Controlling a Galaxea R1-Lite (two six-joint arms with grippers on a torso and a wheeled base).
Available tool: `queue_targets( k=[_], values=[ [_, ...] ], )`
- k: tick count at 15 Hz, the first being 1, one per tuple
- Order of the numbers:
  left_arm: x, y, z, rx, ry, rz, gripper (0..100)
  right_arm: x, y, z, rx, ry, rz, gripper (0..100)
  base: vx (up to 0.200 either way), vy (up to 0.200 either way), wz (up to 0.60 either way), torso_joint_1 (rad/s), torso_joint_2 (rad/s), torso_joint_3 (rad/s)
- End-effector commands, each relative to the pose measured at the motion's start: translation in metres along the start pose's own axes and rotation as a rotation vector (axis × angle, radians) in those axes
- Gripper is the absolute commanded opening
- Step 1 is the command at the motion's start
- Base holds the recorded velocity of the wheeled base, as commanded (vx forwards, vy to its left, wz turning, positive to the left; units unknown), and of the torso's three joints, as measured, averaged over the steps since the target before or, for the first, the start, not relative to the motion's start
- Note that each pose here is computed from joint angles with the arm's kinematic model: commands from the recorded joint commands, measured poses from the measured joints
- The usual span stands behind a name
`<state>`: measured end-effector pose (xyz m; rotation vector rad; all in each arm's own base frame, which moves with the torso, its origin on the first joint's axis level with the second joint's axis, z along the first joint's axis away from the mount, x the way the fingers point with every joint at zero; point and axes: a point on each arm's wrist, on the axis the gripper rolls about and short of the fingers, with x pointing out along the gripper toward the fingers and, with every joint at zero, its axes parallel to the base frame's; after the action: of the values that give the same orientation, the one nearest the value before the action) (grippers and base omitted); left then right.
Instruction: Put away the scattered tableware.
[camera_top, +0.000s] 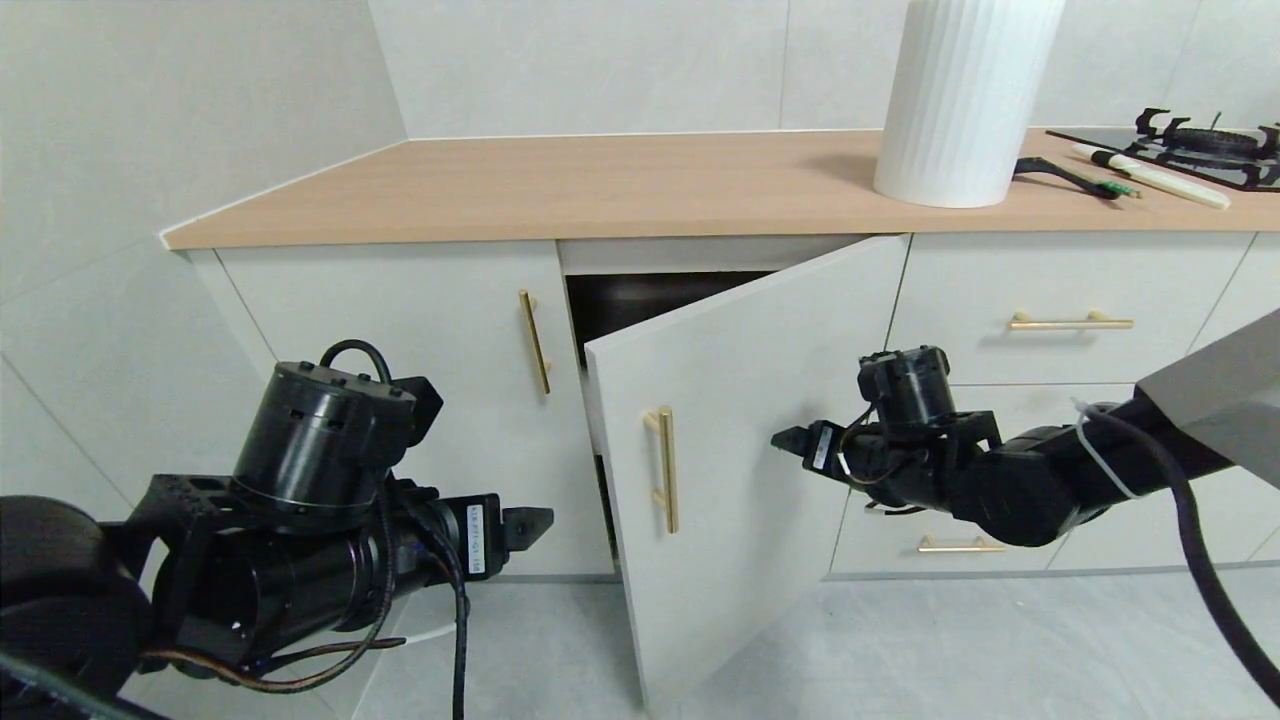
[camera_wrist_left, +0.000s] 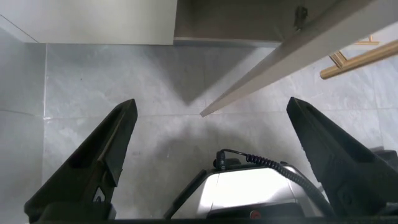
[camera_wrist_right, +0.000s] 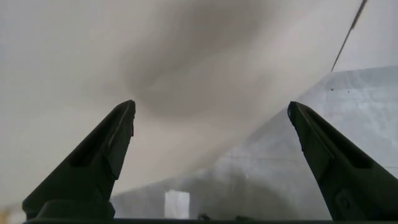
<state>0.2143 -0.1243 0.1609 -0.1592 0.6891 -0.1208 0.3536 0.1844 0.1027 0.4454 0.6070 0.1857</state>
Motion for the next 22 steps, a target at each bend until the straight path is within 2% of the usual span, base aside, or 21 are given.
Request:
queue_targets(
  k=[1,4,7,11,22],
  values=[
    [0.003,0.0,-0.001,0.001,0.006,0.005,100,0.014,-0.002,-0.004,0.014,0.006,-0.016,100,0.0,0.0,0.0,0.0,0.0,0.0],
    [0.003,0.0,-0.001,0.003,0.008,0.006,100,0.027,0.001,0.0,0.072,-0.043,-0.039,100,0.0,0.0,0.0,0.0,0.0,0.0],
    [0.003,0.0,-0.002,0.004,0.012,0.008,100,0.037,0.0,0.001,0.096,-0.076,-0.059,100,0.2,0.0,0.0,0.001,0.01,0.006],
    [0.001,0.0,0.0,-0.002,0.001,0.002,100,0.041,-0.001,0.0,0.1,-0.103,-0.063,100,0.0,0.0,0.0,0.0,0.0,0.0],
    [0.003,0.0,-0.001,-0.002,0.009,0.008,100,0.067,-0.01,0.013,0.137,-0.276,-0.16,100,0.0,0.0,0.0,0.0,0.0,0.0]
  ],
)
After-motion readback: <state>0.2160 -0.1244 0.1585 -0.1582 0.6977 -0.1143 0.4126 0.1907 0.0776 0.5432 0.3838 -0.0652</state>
